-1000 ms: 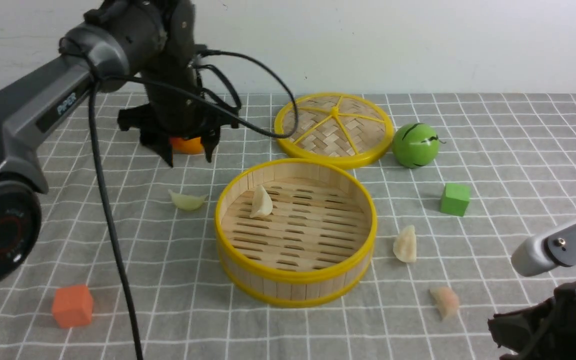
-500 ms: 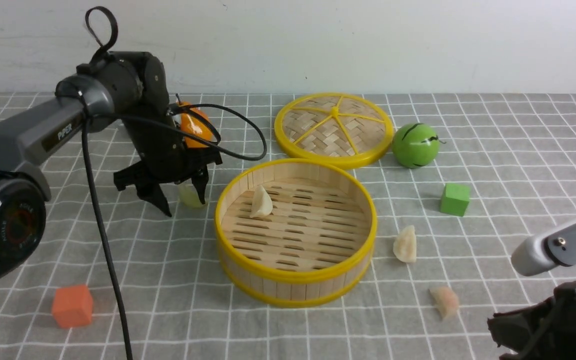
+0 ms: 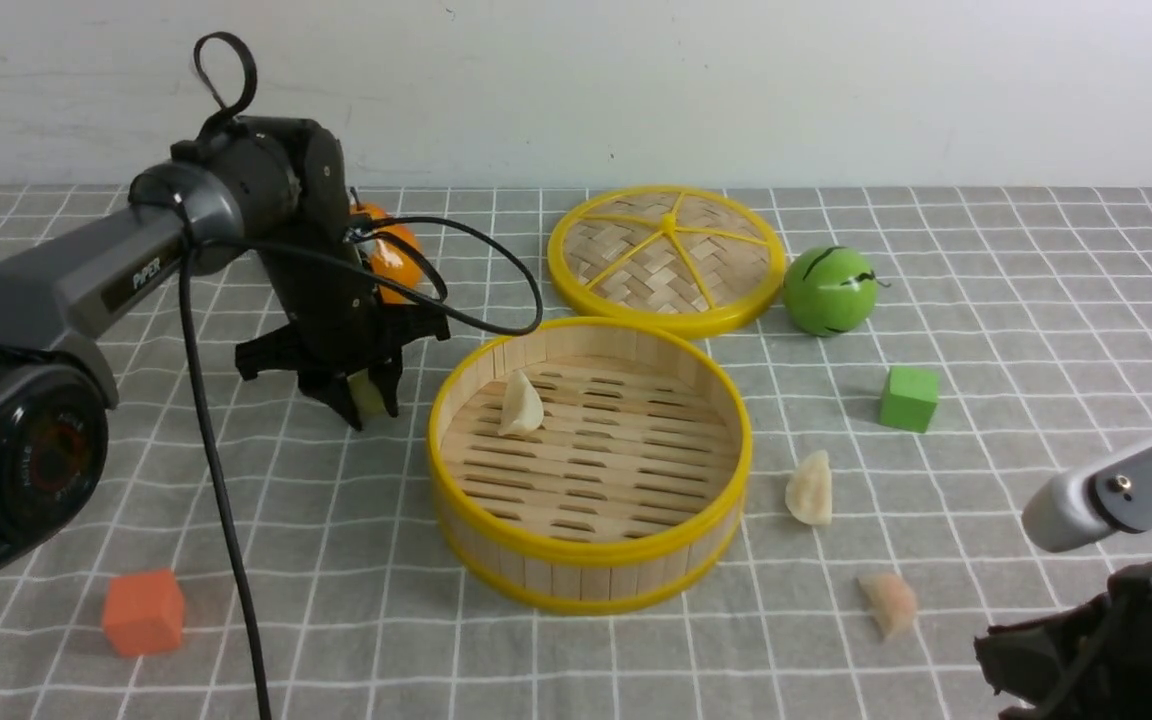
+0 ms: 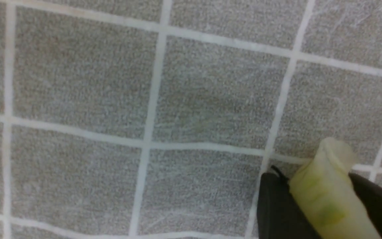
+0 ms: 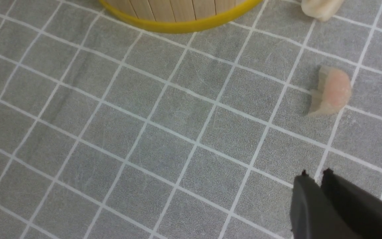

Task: Put the dumplings into the steamer on the table with the grey tablecloth.
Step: 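Reach for and grasp a dumpling on the table with the left gripper, then place the dumpling into the bamboo steamer basket with the left gripper, then reach for and grasp a dumpling lying on the table beside the steamer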

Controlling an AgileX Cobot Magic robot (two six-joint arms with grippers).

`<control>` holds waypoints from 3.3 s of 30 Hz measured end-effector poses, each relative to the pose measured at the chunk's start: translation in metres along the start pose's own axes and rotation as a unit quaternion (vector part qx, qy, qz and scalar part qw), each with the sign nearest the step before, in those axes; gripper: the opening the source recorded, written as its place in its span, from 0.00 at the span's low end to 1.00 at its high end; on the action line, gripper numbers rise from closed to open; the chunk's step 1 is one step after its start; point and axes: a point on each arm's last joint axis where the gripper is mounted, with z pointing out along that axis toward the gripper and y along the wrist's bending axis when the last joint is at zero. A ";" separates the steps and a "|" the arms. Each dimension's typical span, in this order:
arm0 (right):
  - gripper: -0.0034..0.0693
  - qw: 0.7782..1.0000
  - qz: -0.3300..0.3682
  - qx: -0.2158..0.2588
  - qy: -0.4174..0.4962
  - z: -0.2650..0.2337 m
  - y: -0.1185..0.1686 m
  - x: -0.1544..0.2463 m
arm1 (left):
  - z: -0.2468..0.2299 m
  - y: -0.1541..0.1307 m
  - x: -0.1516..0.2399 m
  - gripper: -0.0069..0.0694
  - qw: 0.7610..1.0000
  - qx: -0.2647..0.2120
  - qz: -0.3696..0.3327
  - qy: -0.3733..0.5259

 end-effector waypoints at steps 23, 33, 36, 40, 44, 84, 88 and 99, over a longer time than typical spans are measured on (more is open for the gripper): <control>0.15 1.000 -0.020 0.010 0.002 0.000 -0.002 0.000 | -0.067 -0.087 0.079 0.39 0.978 0.060 0.193 0.047; 0.15 1.000 -0.020 0.009 0.005 0.000 -0.002 0.001 | -0.045 -0.108 0.097 0.60 0.976 0.045 0.201 0.067; 0.15 1.000 -0.014 0.004 0.016 0.000 -0.001 0.003 | -0.054 -0.108 0.097 0.70 0.978 0.044 0.197 0.057; 0.16 0.999 -0.010 -0.003 0.031 0.000 0.000 0.006 | -0.078 -0.106 0.094 0.72 0.979 0.043 0.198 0.028; 0.17 1.000 -0.001 -0.007 0.031 0.000 0.001 0.005 | -0.130 -0.102 0.096 0.71 0.977 0.066 0.200 -0.020; 0.60 0.986 0.139 0.065 0.061 0.176 -0.062 -0.113 | -0.191 0.139 0.354 0.07 0.892 0.085 0.248 -0.367; 0.50 0.983 0.147 0.063 0.092 0.195 -0.063 -0.100 | -0.188 0.142 0.359 0.07 0.879 0.096 0.249 -0.394; 0.37 0.990 0.073 0.039 0.116 0.168 -0.057 -0.122 | -0.189 0.144 0.362 0.07 0.873 0.102 0.248 -0.408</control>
